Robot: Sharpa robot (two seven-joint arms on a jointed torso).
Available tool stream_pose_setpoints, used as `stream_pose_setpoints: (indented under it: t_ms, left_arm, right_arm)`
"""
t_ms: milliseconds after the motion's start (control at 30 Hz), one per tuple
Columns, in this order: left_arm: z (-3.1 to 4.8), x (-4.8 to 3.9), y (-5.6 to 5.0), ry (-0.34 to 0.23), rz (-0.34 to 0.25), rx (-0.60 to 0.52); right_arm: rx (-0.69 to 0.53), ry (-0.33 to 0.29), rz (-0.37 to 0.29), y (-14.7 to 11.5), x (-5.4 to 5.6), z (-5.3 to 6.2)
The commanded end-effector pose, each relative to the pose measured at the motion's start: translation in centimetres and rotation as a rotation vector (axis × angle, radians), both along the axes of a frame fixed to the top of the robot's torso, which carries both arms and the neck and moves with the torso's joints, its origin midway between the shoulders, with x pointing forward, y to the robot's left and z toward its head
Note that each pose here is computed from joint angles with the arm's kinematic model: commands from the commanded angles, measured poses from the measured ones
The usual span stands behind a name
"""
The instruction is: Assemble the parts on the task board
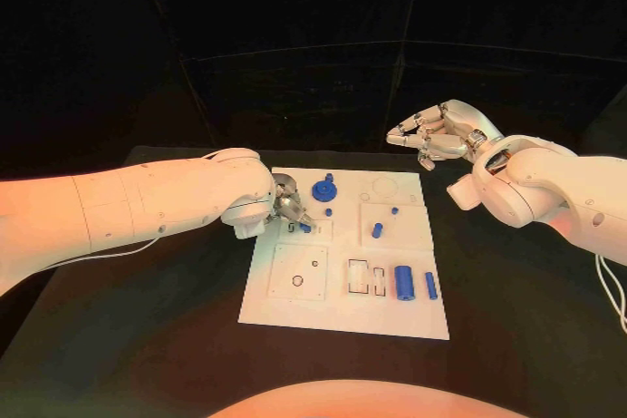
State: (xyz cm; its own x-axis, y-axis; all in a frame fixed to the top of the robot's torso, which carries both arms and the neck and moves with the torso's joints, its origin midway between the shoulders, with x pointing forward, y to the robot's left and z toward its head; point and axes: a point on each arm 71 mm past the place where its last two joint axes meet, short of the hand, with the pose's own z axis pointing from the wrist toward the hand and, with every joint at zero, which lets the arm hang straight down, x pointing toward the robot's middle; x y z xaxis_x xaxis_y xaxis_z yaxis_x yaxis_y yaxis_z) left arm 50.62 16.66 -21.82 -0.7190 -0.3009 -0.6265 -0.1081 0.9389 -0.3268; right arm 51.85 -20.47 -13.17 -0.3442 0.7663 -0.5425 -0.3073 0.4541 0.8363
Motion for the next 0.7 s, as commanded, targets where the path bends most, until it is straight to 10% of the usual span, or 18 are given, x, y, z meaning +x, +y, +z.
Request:
stream_pose_setpoints:
  t_ms: [33, 700]
  left_arm:
    - [-0.11, -0.07, -0.05, 0.009, -0.026, 0.027]
    - [-0.15, 0.04, -0.16, -0.001, -0.033, 0.059]
  right_arm:
    - [0.002, -0.003, 0.012, 0.16, 0.01, 0.16]
    - [0.0, -0.015, 0.01, 0.17, -0.1, 0.25]
